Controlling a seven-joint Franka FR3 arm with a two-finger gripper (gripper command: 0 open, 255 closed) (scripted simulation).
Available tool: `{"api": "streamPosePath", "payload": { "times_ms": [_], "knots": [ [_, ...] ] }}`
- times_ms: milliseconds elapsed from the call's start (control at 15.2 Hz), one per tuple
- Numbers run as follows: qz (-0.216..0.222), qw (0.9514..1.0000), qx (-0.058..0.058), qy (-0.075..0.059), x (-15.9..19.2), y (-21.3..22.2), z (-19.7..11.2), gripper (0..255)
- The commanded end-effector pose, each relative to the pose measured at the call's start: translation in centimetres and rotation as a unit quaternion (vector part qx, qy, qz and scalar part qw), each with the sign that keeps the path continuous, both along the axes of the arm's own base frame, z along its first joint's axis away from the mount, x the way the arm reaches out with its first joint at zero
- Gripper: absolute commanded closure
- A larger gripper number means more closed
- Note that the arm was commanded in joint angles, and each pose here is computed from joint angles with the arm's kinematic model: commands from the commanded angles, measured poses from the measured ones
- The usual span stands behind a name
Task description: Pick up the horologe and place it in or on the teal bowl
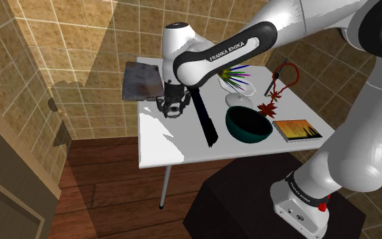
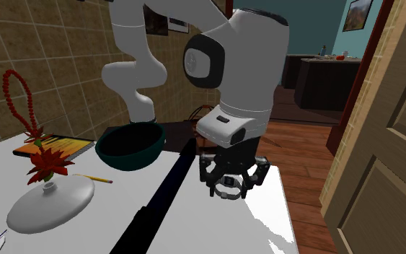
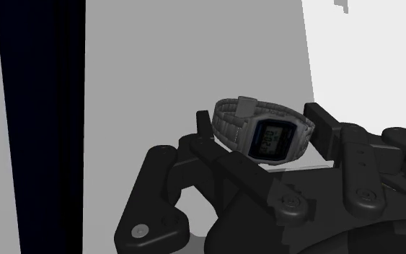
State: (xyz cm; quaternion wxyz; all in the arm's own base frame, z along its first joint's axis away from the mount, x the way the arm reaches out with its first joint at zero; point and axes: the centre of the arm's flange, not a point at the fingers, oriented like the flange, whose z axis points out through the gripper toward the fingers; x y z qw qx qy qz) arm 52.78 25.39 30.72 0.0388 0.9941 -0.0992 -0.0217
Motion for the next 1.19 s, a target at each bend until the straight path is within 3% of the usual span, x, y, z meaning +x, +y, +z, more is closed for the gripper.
{"api": "streamPosePath", "payload": {
  "times_ms": [0,1122],
  "knots": [
    [0.000,1.0000,0.000,0.000,0.0,-0.1,1.1,255],
    [0.000,1.0000,0.000,0.000,0.0,-0.1,10.0,255]
  ]
}}
